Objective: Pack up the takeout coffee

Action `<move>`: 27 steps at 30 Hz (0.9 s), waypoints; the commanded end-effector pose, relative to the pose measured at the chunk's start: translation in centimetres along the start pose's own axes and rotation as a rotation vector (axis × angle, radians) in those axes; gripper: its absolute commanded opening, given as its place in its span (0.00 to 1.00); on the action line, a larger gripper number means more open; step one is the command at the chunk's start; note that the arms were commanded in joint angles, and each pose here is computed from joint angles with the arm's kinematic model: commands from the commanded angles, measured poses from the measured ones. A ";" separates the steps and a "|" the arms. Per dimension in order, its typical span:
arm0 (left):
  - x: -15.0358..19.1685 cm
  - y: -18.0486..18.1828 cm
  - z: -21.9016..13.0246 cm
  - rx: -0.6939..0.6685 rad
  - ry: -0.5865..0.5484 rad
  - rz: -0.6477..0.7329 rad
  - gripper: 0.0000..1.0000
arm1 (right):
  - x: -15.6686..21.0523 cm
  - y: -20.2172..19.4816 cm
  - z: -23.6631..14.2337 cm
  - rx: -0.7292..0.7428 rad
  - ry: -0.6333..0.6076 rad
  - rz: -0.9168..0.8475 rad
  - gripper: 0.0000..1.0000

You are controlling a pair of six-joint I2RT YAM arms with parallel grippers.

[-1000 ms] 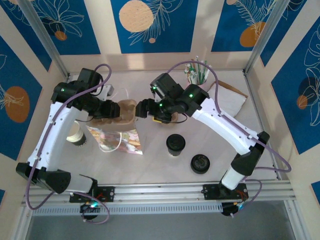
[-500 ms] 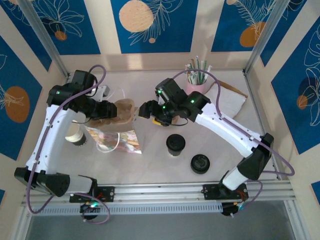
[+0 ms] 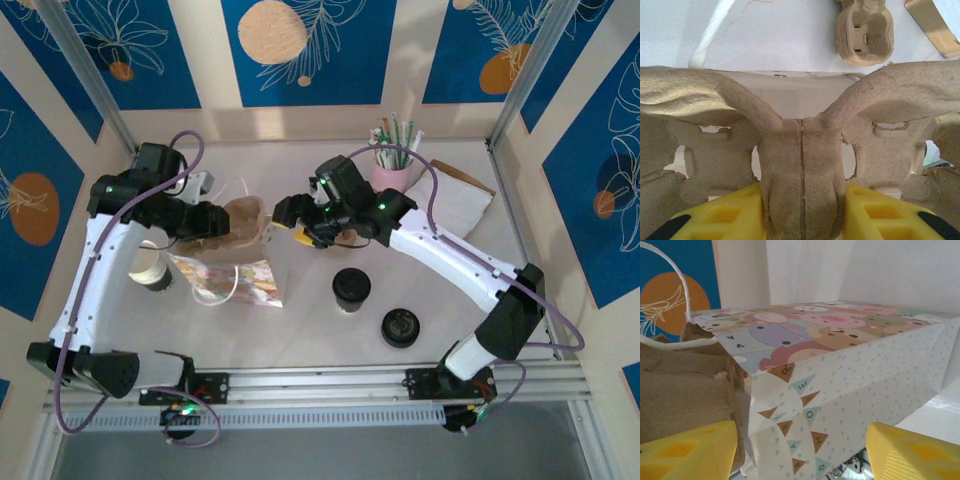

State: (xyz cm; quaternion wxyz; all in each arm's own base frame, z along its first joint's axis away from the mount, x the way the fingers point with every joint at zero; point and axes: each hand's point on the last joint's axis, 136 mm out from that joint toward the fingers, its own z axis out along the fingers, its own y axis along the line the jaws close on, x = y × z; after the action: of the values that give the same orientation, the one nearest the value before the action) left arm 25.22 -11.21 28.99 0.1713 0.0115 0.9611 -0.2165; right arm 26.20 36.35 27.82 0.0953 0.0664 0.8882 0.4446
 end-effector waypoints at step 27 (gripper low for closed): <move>0.1 0.2 -0.4 0.012 -0.017 0.001 0.35 | 0.0 -0.9 1.0 0.069 0.036 0.020 0.63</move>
State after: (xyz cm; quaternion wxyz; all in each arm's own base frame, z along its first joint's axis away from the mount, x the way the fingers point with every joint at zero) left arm 25.38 -11.23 29.01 0.1750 0.0104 0.9592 -0.2216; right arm 26.81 37.27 26.34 0.0718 0.0747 0.8941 0.4357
